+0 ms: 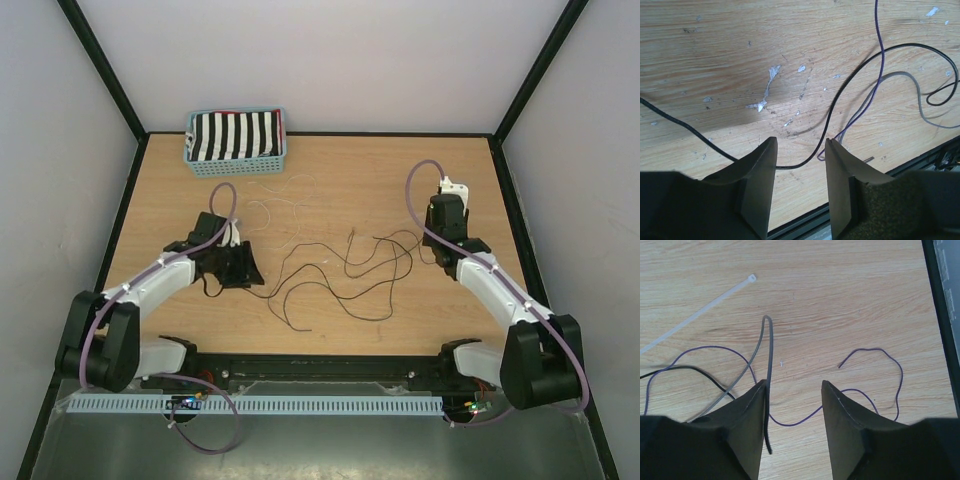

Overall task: Zip-tie the wires
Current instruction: Straighten the cable at the center of the board.

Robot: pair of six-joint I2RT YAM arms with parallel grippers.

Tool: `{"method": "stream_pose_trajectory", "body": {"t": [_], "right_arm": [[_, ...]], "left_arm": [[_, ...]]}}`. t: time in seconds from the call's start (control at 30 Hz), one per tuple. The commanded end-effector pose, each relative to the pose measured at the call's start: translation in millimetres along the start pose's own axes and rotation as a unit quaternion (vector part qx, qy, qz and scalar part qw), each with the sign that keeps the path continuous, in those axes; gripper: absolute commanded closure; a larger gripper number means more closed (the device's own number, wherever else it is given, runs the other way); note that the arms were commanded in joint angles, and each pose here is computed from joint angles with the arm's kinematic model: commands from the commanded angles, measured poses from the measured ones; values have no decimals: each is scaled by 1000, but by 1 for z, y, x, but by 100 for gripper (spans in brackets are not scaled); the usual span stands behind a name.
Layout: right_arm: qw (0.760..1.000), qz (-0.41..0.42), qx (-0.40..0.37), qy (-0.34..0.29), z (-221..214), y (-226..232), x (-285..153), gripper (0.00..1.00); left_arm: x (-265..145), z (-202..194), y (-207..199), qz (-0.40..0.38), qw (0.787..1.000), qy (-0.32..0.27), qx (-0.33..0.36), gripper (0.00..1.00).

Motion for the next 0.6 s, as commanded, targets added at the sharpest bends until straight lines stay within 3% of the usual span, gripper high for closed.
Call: {"method": "stream_pose_trajectory", "body": {"t": [0.0, 0.3, 0.43, 0.57], "right_arm": [[1000, 15, 10, -24, 20, 0, -11, 41], [993, 99, 29, -57, 54, 12, -42, 20], [985, 154, 42, -61, 63, 24, -54, 14], [971, 225, 58, -56, 68, 42, -60, 12]], "left_arm": [[-15, 11, -7, 0, 999, -33, 15, 53], [-50, 43, -36, -36, 990, -114, 70, 38], [-67, 72, -63, -53, 980, -155, 112, 31], [-64, 103, -92, -70, 973, -155, 153, 28]]}}
Point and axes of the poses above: each gripper's point midway between its finger pads, its own x axis out along the fingers, its own y axis along the line the jaws close on, z = x × y, the point moved 6 cm from there along -x, back along the fingers, and after that the axes turned 2 degrees about x, right-handed, at the moved point
